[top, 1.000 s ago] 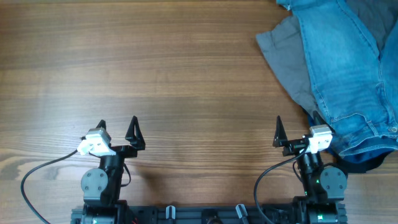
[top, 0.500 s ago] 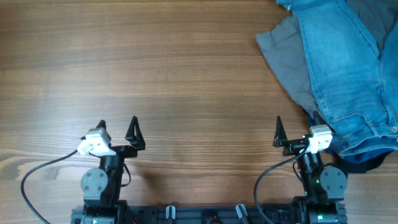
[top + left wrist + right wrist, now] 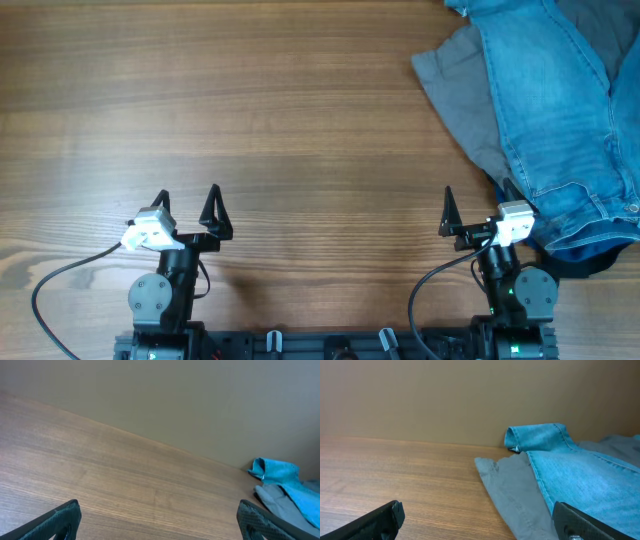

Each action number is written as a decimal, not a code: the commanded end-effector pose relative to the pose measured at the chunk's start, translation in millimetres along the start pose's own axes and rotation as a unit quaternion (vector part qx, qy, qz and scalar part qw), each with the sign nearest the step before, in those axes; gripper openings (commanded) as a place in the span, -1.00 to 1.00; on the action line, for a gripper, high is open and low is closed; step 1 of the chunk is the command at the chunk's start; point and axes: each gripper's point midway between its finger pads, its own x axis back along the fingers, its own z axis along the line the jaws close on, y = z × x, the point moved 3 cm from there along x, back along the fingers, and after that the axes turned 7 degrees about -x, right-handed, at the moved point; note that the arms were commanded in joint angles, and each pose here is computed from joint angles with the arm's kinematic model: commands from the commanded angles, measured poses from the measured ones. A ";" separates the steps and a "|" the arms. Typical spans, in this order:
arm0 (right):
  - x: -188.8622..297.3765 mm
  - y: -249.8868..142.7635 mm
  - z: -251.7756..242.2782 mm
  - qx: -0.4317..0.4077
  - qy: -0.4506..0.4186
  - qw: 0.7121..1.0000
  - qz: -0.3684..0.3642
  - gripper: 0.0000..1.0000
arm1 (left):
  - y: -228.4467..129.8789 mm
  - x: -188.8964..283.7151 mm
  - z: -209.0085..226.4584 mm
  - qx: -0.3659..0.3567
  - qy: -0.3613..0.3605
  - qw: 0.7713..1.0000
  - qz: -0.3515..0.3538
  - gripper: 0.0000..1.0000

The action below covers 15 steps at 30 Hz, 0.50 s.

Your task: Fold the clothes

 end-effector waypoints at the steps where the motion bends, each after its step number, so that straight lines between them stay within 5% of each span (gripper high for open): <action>1: 0.1 1.2 0.9 -0.003 0.002 1.000 -0.003 0.99 | 26.3 4.0 -7.1 0.006 -0.010 1.000 -0.027 1.00; 15: 0.2 1.2 -1.0 -0.028 -0.005 1.000 -0.004 1.00 | 55.3 -53.4 -29.8 0.015 -0.012 0.987 0.161 1.00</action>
